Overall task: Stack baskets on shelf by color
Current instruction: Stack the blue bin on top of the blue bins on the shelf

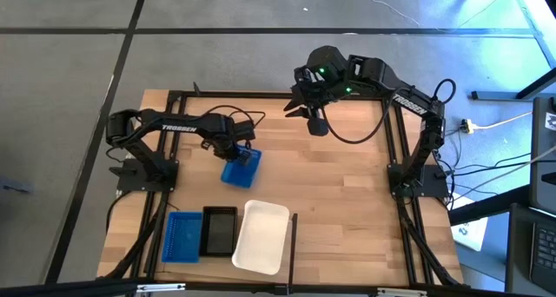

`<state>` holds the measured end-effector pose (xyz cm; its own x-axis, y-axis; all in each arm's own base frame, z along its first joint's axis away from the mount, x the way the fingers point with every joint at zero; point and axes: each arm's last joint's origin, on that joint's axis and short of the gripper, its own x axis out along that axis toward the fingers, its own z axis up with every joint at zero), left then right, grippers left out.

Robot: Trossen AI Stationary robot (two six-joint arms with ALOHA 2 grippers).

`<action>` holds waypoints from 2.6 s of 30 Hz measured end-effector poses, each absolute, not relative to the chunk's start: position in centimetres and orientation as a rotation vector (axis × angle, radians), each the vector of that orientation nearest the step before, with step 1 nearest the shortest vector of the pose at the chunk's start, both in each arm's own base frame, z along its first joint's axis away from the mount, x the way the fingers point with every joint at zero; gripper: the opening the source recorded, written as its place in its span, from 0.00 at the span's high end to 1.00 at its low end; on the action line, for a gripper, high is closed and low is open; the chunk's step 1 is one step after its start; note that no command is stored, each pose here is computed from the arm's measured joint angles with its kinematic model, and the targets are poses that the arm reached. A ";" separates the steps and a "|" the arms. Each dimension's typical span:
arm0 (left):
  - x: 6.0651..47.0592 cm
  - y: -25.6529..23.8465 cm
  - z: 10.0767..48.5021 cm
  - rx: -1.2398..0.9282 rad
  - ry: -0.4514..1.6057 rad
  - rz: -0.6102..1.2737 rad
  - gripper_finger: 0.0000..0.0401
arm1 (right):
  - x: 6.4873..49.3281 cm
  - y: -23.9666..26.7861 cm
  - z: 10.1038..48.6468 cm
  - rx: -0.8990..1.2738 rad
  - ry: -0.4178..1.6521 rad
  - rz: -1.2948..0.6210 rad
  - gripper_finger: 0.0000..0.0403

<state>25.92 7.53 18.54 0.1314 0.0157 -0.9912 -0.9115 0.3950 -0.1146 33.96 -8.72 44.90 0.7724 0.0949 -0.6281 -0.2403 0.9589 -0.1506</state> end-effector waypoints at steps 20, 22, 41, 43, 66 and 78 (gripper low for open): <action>19.5 6.4 25.3 -0.996 1.275 0.672 1.00 | 34.0 -8.7 44.9 -0.229 0.665 0.183 0.81; 17.8 5.9 27.1 -1.078 1.228 0.702 1.00 | 34.0 -8.7 44.9 -0.229 0.665 0.183 0.81; 8.4 -1.3 33.4 -1.660 1.190 0.426 1.00 | 34.2 -8.8 45.2 -0.243 0.622 0.172 0.81; 8.2 -1.6 33.5 -1.662 1.233 0.406 1.00 | 34.3 -8.8 45.3 -0.245 0.613 0.170 0.81; 12.7 -5.6 31.9 -1.603 1.552 0.496 1.00 | 34.4 -8.9 45.5 -0.250 0.588 0.163 0.81; 13.7 -7.1 30.8 -1.574 1.669 0.635 1.00 | 34.4 -8.9 45.5 -0.254 0.587 0.165 0.81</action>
